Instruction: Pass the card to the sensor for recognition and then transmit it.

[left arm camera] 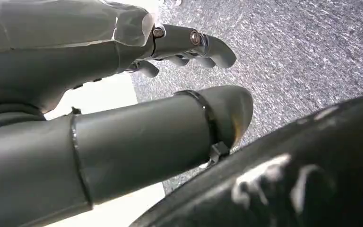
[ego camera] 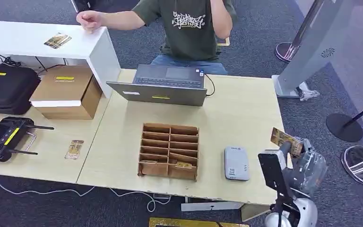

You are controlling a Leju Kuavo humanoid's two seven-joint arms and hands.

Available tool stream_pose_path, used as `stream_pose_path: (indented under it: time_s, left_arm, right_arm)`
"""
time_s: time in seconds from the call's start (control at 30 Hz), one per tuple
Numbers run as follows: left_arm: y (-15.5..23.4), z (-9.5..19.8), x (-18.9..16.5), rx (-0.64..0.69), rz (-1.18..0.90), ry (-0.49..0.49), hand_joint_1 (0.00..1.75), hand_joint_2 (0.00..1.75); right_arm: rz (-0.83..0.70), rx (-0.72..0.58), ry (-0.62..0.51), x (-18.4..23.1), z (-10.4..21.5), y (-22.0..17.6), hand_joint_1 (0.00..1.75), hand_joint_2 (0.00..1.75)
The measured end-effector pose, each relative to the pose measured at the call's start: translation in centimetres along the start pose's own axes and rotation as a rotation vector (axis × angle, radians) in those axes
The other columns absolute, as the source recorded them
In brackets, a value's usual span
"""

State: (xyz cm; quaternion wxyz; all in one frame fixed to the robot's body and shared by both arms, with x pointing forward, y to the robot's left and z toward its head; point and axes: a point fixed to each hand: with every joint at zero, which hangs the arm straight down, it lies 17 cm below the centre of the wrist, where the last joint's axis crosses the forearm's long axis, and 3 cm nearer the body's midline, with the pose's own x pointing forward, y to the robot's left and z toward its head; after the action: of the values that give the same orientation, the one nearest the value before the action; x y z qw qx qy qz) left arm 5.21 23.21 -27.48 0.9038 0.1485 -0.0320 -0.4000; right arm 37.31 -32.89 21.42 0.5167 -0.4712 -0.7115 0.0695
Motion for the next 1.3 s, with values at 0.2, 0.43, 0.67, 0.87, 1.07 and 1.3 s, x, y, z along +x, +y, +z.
stream_pose_path:
  time_s: [0.2,0.43,0.67,0.87,1.07,1.3]
  left_arm:
    - [0.0,0.0,0.1,-0.003,-0.001,-0.006,0.0,0.0]
    - [0.0,0.0,0.2,-0.009,-0.008,-0.01,0.0,0.0]
    - [0.2,-0.1,0.3,-0.01,-0.015,-0.021,0.0,0.0]
    - [0.4,-0.2,0.3,-0.001,-0.013,-0.028,0.0,0.0]
    - [0.5,-0.2,0.4,0.0,-0.013,-0.032,0.0,0.0]
    - [0.5,-0.2,0.8,-0.008,0.047,-0.033,0.0,0.0]
  right_arm:
    - [0.173,-0.124,-0.114,2.2,-0.3,-2.7,1.75,1.75]
    - [0.455,-0.192,-0.268,4.7,-0.2,-3.5,1.75,1.75]
    - [0.585,-0.21,-0.511,6.7,-0.3,-4.9,1.75,1.75]
    - [0.634,-0.219,-0.506,5.5,-0.7,-5.8,1.75,1.75]
    - [0.61,-0.236,-0.431,4.6,-1.5,-6.0,1.75,1.75]
    - [0.507,-0.264,-0.359,5.6,-4.6,-4.3,1.75,1.75]
